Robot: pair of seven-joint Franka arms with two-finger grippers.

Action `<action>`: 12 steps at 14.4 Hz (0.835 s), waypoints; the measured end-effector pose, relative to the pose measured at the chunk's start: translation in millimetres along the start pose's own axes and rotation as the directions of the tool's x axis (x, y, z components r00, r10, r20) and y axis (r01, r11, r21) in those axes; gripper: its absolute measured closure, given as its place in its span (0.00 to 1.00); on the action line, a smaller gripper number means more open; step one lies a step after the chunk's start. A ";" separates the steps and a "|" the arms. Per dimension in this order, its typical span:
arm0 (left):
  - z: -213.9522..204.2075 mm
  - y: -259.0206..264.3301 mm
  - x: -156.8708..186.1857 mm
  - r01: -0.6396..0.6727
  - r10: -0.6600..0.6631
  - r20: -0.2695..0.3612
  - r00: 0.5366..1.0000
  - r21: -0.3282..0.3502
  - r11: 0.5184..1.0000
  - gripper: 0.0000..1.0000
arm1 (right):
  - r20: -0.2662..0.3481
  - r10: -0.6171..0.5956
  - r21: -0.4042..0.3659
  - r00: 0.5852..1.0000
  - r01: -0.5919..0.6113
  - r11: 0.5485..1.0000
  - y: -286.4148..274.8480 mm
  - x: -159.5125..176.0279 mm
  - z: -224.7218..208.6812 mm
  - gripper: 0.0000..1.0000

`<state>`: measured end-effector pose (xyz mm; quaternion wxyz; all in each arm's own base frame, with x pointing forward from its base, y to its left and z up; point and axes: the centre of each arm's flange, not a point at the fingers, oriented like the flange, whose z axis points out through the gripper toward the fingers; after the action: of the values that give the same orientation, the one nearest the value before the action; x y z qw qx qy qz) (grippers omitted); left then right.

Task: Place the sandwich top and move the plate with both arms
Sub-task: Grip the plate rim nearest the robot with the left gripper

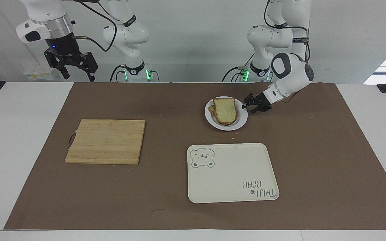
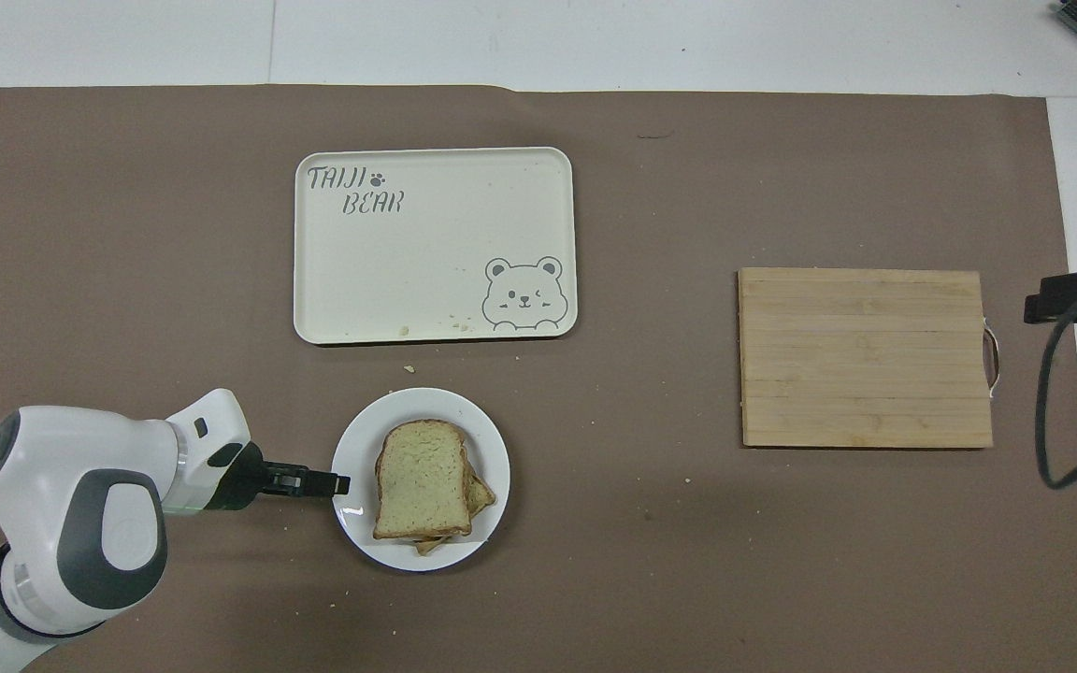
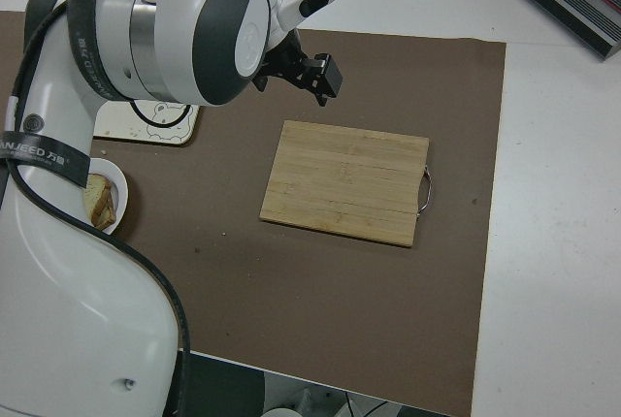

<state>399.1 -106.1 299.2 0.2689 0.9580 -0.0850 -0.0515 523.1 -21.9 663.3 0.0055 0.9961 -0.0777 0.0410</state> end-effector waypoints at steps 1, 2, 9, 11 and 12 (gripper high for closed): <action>3.3 -0.6 -2.5 -0.002 0.002 0.004 1.000 -0.001 1.000 0.34 | 0.004 -0.003 -0.001 1.000 0.003 1.000 -0.8 0.6 1.9 0.00; 4.8 -1.3 -3.9 -0.002 0.002 0.006 1.000 -0.001 1.000 0.34 | 0.009 -0.011 -0.002 1.000 0.011 1.000 -1.2 0.8 3.4 0.00; 31.8 12.3 -13.6 -0.025 0.025 0.000 1.000 0.022 0.999 0.41 | 0.059 -0.123 -0.011 0.991 0.124 0.992 2.9 -4.1 7.4 0.00; 33.4 11.4 -15.7 -0.017 0.017 0.002 1.000 0.018 1.000 0.63 | 0.060 -0.125 -0.012 0.990 0.126 0.992 3.0 -4.1 7.4 0.00; 32.7 13.5 -15.7 -0.013 0.013 -0.003 1.000 0.009 1.000 0.75 | 0.060 -0.126 -0.012 0.990 0.127 0.992 3.0 -4.1 7.4 0.00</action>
<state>377.1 -131.0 279.3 0.2652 0.9587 -0.0911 -0.0481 519.1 -24.3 655.6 0.0135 0.9997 -0.0151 0.0105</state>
